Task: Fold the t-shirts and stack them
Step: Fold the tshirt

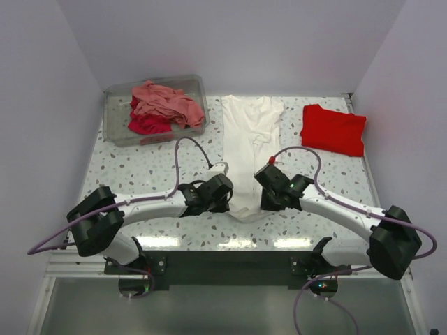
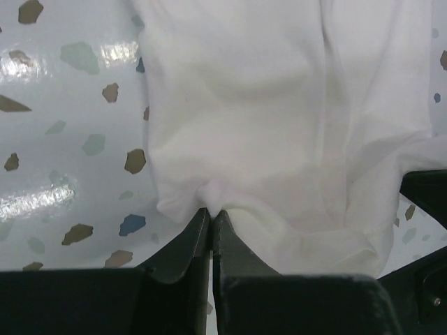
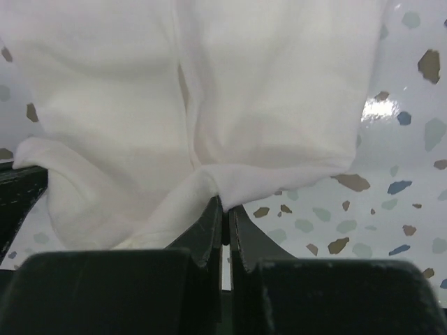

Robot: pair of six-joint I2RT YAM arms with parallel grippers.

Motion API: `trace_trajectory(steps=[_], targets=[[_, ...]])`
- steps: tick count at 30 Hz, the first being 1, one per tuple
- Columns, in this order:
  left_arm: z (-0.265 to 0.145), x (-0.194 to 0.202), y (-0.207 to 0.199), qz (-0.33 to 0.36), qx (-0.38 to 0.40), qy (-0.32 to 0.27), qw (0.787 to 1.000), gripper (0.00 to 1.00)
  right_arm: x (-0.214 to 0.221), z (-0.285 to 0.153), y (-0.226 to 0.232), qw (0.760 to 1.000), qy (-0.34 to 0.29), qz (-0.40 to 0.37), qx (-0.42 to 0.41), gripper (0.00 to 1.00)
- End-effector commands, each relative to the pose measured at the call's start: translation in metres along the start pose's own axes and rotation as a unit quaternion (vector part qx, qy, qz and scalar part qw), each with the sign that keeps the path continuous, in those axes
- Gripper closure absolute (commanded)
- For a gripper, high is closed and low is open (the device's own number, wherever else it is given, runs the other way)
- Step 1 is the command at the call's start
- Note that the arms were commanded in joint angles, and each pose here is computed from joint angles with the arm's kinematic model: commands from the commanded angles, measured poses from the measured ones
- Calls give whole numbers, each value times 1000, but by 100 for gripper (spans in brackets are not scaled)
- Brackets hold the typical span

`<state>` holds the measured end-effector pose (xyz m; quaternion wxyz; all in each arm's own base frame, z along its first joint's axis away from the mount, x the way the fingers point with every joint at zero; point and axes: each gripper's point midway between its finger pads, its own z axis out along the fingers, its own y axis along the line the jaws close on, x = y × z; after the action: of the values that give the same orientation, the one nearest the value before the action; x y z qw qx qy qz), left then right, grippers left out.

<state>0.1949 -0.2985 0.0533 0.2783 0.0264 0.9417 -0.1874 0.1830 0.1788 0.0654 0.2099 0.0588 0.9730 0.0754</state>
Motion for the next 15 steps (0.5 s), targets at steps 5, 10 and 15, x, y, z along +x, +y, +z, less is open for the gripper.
trace_trajectory(steps=[5, 10, 15], targets=[[4, -48, -26, 27, 49, -16, 998, 100, -65, -5, -2, 998, -63, 7, 4, 100], [18, -75, -20, 29, 36, -20, 999, 100, -93, 2, -11, 997, -72, 10, 7, 100], [37, -114, -19, 37, 26, -35, 998, 100, -128, 18, -14, 997, -77, 8, 21, 100]])
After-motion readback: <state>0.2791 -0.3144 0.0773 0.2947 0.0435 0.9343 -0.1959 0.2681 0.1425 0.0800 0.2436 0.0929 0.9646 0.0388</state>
